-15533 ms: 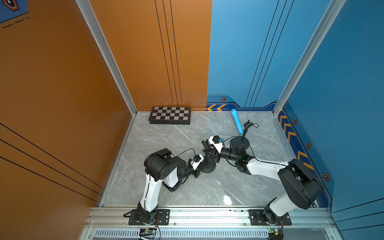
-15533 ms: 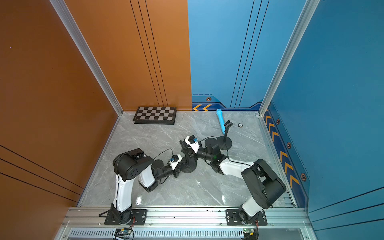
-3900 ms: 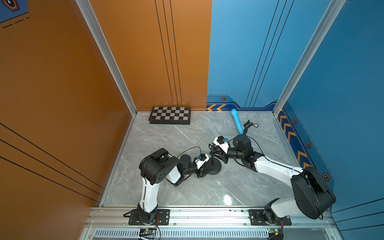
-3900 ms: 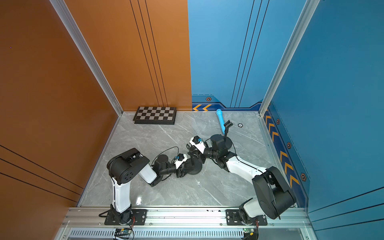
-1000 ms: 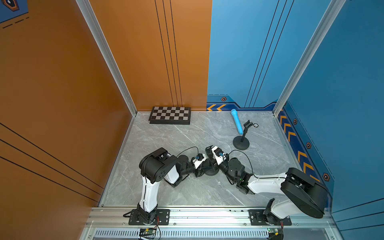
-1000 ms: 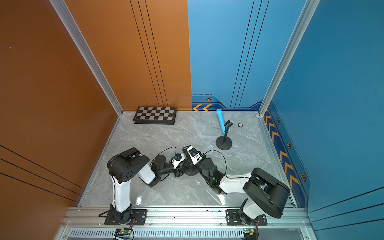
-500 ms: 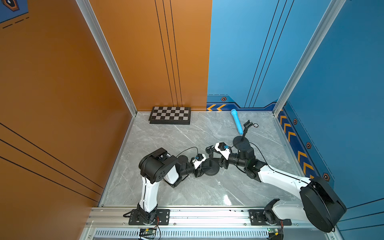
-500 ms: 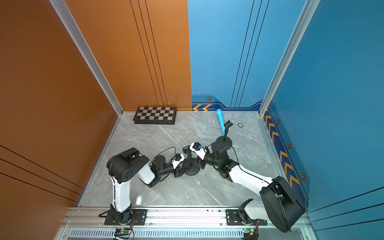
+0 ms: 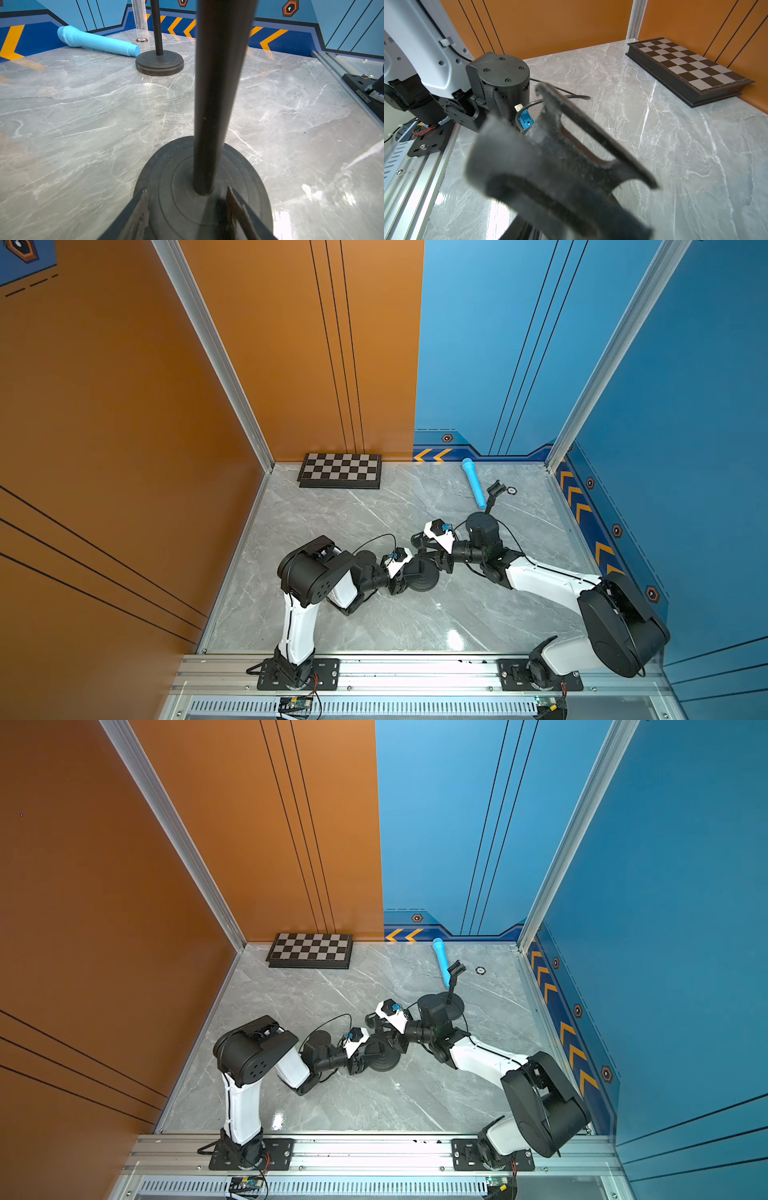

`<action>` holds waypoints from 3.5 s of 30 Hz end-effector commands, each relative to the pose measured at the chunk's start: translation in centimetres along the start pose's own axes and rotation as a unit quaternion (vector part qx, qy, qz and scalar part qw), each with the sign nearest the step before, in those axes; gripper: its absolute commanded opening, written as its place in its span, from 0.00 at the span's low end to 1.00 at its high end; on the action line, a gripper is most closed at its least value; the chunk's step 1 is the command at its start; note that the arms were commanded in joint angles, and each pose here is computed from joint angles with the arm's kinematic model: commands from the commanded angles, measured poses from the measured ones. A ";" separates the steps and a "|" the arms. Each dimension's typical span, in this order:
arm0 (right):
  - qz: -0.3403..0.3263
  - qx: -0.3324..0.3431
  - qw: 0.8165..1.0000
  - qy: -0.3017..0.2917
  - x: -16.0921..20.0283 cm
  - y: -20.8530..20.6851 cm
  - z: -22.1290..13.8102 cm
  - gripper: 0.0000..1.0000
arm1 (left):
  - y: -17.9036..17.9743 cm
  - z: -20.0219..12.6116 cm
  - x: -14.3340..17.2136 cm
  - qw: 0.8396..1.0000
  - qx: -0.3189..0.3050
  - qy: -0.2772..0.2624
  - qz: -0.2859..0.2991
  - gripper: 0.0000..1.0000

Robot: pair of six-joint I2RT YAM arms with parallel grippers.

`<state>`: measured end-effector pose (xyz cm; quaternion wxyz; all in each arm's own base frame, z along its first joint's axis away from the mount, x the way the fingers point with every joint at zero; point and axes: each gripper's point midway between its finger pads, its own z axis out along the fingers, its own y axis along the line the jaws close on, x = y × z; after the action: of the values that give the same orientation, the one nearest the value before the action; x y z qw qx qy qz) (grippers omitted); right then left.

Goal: Assemble a microphone stand
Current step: Screw the microphone stand pole into the microphone stand base.

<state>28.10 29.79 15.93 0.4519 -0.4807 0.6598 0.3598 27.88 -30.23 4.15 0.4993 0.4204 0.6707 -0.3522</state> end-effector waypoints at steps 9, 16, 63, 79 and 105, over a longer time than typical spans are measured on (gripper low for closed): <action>0.001 0.020 1.000 -0.002 -0.4 -1.0 0.1 0.06 | -0.7 -1.1 5.7 0.994 0.001 0.095 -0.060 0.61; 0.027 0.203 0.978 -0.034 0.0 -3.2 -0.8 0.00 | -0.7 -1.0 5.9 0.993 0.000 0.096 -0.061 0.61; 0.032 0.096 0.994 0.033 -0.9 -1.7 -0.1 0.10 | -1.6 -0.7 6.2 0.994 0.008 0.103 -0.028 0.61; 0.104 0.539 0.835 -0.030 2.5 -4.3 -5.7 0.00 | -1.5 -0.7 6.4 0.994 0.007 0.105 -0.036 0.61; -0.006 0.057 0.998 0.023 -0.3 1.1 -0.7 0.63 | -3.5 -0.7 4.6 0.995 0.060 0.080 -0.017 0.62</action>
<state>27.76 28.57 16.42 0.4879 -0.4247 0.7091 0.2807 27.09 -30.64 4.12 0.5003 0.4416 0.6576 -0.3497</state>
